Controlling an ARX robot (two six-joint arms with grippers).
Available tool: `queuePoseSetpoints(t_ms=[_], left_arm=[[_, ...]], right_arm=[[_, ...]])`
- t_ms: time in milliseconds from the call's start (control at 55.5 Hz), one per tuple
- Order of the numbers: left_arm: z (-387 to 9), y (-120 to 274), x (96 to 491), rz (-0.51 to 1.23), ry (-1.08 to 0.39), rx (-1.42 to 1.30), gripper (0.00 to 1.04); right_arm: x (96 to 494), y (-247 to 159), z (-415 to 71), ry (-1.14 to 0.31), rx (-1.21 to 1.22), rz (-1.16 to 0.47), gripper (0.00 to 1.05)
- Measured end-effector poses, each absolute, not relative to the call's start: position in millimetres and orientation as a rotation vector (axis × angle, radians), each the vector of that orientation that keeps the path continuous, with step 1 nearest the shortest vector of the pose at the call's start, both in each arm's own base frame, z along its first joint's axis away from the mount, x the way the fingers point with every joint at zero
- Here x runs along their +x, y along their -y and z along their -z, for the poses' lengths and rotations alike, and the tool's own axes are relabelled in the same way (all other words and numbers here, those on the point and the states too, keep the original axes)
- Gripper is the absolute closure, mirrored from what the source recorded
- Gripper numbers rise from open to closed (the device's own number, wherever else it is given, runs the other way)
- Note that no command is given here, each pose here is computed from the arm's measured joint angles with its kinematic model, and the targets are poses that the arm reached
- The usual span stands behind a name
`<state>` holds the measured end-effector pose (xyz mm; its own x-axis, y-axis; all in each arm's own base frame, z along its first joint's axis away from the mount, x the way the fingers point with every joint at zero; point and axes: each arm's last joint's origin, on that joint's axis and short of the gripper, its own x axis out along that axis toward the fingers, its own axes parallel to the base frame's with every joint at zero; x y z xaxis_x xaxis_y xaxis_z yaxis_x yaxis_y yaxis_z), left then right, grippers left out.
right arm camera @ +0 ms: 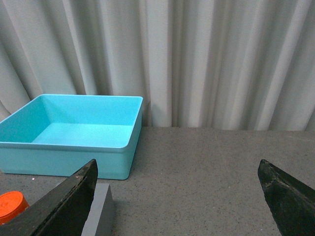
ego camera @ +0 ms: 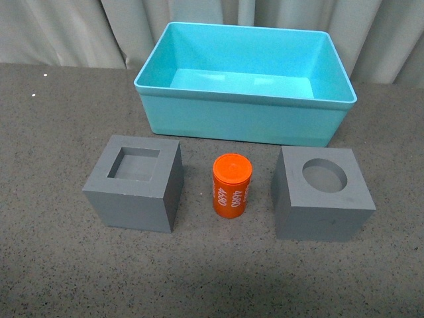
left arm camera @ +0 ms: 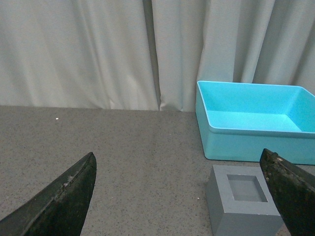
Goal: Place gray and orange parts in blue box
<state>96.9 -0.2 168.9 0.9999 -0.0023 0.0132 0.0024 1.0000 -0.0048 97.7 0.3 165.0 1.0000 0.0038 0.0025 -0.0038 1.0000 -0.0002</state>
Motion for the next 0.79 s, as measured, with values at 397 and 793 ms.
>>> queuePoseSetpoints(t_ms=[397,793], left_arm=[[-168.9,0.2,96.9,0.002,0.013,-0.005,0.07],[-168.9,0.2,96.9,0.002,0.013,-0.005,0.07]], right_arm=[[97.7,-0.3,-165.0,0.002,0.000,-0.004,0.10],[97.6,-0.3,-165.1,0.003,0.000,-0.004,0.10]])
